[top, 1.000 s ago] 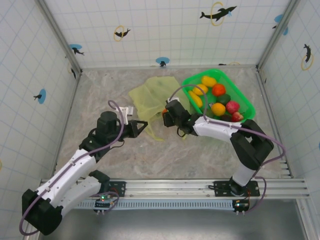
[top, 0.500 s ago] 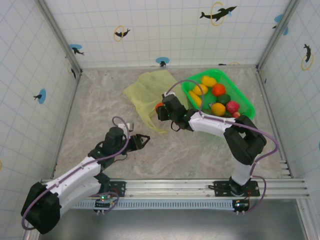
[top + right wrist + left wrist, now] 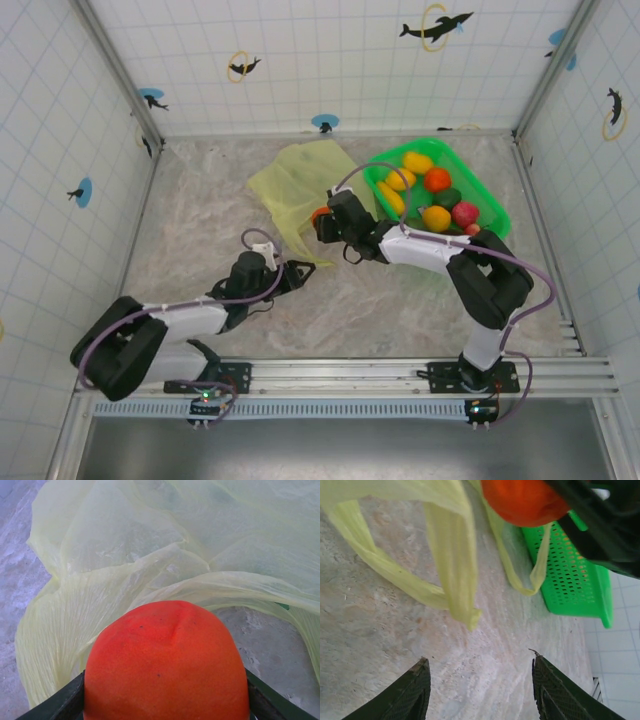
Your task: Place the fake fruits into the plastic bag and tie a complex knot
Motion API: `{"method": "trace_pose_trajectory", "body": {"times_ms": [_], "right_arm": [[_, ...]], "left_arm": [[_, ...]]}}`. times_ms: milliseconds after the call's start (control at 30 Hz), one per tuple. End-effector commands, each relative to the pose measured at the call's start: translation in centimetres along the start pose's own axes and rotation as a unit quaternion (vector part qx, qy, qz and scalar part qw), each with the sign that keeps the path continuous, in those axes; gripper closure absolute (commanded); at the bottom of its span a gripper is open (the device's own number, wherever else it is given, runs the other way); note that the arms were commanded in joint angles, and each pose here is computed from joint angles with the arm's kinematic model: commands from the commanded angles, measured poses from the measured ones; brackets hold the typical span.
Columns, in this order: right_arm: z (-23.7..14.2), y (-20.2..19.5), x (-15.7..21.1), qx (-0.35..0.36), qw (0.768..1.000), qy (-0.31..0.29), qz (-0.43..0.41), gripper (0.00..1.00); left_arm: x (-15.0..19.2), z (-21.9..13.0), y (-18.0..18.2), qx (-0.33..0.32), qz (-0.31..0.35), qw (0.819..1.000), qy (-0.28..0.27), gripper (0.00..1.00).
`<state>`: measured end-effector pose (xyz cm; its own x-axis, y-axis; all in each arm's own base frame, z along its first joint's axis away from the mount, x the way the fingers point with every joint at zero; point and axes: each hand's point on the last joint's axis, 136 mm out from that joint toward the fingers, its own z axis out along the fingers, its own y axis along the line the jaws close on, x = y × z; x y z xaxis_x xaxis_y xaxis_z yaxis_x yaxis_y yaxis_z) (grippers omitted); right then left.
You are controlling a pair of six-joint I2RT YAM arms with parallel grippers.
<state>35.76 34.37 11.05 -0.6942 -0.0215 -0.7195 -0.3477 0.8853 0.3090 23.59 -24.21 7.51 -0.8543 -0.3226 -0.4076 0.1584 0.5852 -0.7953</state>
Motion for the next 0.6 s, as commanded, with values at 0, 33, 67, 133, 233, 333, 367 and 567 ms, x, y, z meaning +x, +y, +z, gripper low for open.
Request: {"method": "trace_pose_trajectory", "body": {"times_ms": [0,33,67,133,233,333,367,567], "right_arm": [[-0.6,0.2,-1.3,-0.014,0.999,-0.025,0.014,0.59],[-0.5,0.3,-1.3,-0.015,0.999,-0.024,0.014,0.59],[-0.5,0.2,-1.3,-0.014,1.0,-0.024,0.014,0.59],[-0.5,0.1,-1.2,-0.014,1.0,-0.023,0.015,0.59],[-0.3,0.2,-1.1,-0.015,1.0,-0.021,0.015,0.59],[-0.2,0.2,-1.0,-0.017,1.0,-0.019,0.016,0.59],[-0.1,0.1,-1.0,-0.017,1.0,-0.018,0.018,0.59],[0.0,0.0,-1.1,-0.016,0.999,-0.018,0.021,0.6]], "left_arm": [[-2.2,1.0,-2.4,0.04,-0.004,0.999,-0.034,0.46],[-2.3,1.4,-2.7,0.046,-0.005,0.998,-0.031,0.46],[-2.5,1.8,-3.1,0.052,-0.005,0.998,-0.029,0.47],[-2.8,2.5,-3.7,0.06,-0.004,0.998,-0.024,0.49],[-3.2,3.3,-3.9,0.062,-0.004,0.998,-0.022,0.52],[-3.1,4.3,-3.2,0.047,-0.01,0.999,-0.011,0.57],[-3.0,4.6,-2.9,0.042,-0.014,0.999,-0.008,0.58],[-2.2,5.1,-0.9,0.009,-0.026,1.0,0.002,0.61]]}}
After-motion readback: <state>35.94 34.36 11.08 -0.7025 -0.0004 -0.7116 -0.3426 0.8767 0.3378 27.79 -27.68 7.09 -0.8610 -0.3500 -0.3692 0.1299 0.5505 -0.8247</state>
